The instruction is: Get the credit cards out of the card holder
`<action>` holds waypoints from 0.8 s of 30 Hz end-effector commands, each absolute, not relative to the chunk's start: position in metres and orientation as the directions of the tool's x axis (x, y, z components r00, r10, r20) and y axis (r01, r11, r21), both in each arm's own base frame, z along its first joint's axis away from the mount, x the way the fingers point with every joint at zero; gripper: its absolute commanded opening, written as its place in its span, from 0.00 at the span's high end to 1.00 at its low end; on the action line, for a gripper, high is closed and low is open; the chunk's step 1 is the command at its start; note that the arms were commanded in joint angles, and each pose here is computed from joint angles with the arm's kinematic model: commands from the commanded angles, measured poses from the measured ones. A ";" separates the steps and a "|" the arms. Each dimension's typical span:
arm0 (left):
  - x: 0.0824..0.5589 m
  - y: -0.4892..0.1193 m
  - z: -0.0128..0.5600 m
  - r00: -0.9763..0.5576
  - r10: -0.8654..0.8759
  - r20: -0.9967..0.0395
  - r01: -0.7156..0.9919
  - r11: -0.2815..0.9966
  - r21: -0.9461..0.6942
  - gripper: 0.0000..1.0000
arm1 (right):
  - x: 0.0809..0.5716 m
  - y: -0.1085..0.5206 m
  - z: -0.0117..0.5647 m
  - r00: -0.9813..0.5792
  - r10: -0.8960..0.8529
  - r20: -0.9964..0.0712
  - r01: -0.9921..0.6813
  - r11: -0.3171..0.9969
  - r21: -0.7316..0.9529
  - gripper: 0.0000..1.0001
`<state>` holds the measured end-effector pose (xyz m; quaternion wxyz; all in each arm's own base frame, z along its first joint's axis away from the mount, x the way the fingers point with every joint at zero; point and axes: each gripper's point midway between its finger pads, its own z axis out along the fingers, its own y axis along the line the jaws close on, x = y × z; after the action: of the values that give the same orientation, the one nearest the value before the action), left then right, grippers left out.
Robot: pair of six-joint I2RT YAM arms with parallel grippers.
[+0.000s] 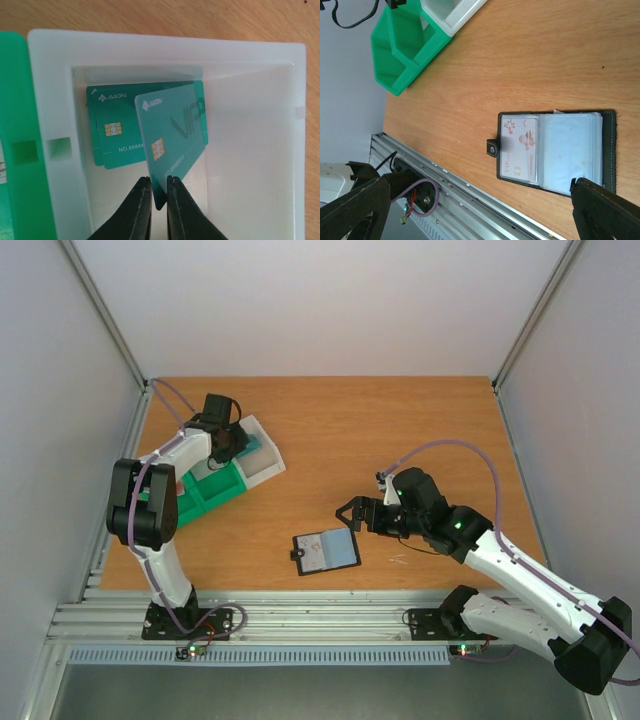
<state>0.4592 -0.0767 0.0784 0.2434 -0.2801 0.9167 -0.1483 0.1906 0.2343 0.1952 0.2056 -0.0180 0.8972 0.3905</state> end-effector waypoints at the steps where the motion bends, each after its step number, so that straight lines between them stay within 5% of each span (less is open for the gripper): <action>1: 0.469 -0.069 0.084 -0.712 -0.576 -0.400 -0.439 0.811 -0.387 0.88 | 0.195 0.237 0.206 -0.901 0.133 -0.414 -0.219 0.683 0.697 0.02; 24: 0.467 -0.070 0.118 -0.718 -0.544 -0.433 -0.394 0.832 -0.392 0.71 | 0.191 0.229 0.198 -0.898 0.125 -0.422 -0.218 0.706 0.674 0.02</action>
<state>0.4621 -0.0720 0.0899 0.2485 -0.2653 0.9227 -0.1286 0.1903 0.2336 0.1974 0.2093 -0.0186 0.8955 0.3923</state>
